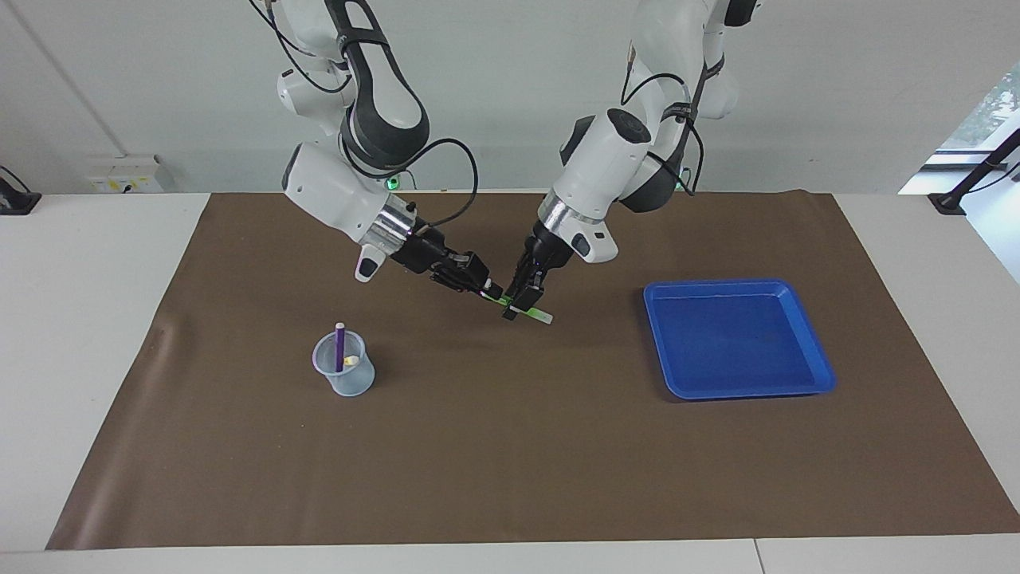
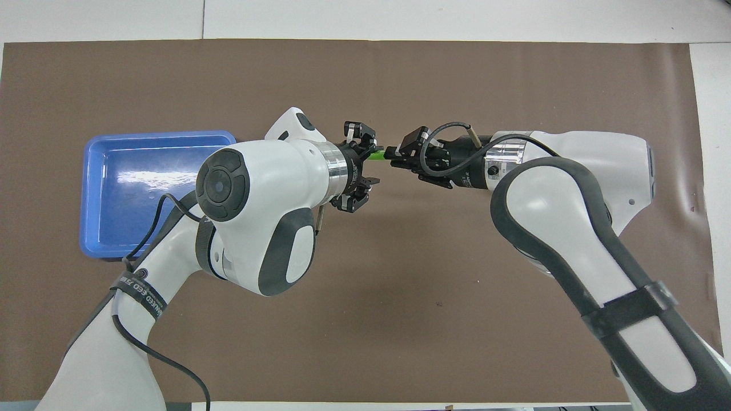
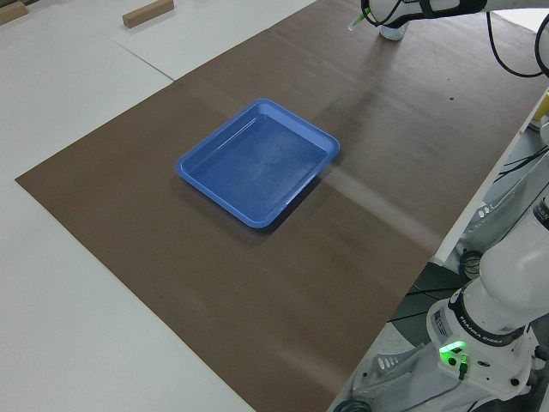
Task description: Transfer and insert pens with both arms
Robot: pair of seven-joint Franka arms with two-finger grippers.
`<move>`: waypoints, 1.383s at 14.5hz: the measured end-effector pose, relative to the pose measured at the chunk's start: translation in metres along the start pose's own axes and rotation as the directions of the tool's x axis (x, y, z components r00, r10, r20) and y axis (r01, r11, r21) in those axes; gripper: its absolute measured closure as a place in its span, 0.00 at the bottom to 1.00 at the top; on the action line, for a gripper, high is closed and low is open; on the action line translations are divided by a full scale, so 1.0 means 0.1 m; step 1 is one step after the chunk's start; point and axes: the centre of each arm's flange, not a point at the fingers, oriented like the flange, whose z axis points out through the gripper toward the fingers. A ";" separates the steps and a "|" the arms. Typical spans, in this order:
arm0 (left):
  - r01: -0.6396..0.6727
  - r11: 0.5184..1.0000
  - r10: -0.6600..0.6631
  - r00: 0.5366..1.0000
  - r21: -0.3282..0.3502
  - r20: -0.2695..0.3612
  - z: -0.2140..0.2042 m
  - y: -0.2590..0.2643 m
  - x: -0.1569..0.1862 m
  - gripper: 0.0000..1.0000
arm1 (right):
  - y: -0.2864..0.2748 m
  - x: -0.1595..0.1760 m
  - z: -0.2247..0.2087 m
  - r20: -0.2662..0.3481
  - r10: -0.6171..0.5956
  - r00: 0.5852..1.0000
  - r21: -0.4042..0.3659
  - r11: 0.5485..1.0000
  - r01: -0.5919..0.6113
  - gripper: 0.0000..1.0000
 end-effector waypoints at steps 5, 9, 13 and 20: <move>-0.175 0.982 0.177 0.984 0.072 -0.023 -0.02 0.04 0.53 0.00 | -0.16 0.61 -1.16 0.123 -0.274 0.954 -0.302 0.905 0.299 0.80; -0.412 0.901 0.417 0.909 0.138 -0.013 -0.11 0.03 1.16 0.00 | 0.12 0.90 -1.44 0.295 -0.470 0.832 -0.485 0.676 0.555 0.80; -0.657 0.694 0.677 0.735 0.296 0.043 -0.35 -0.07 1.87 0.00 | 0.33 1.02 -1.33 0.408 -0.515 0.754 -0.567 0.504 0.651 0.80; -0.825 0.433 0.845 0.512 0.363 0.156 -1.24 -0.20 2.84 0.00 | 0.55 1.07 -1.19 0.413 -0.566 0.714 -0.579 0.442 0.685 0.80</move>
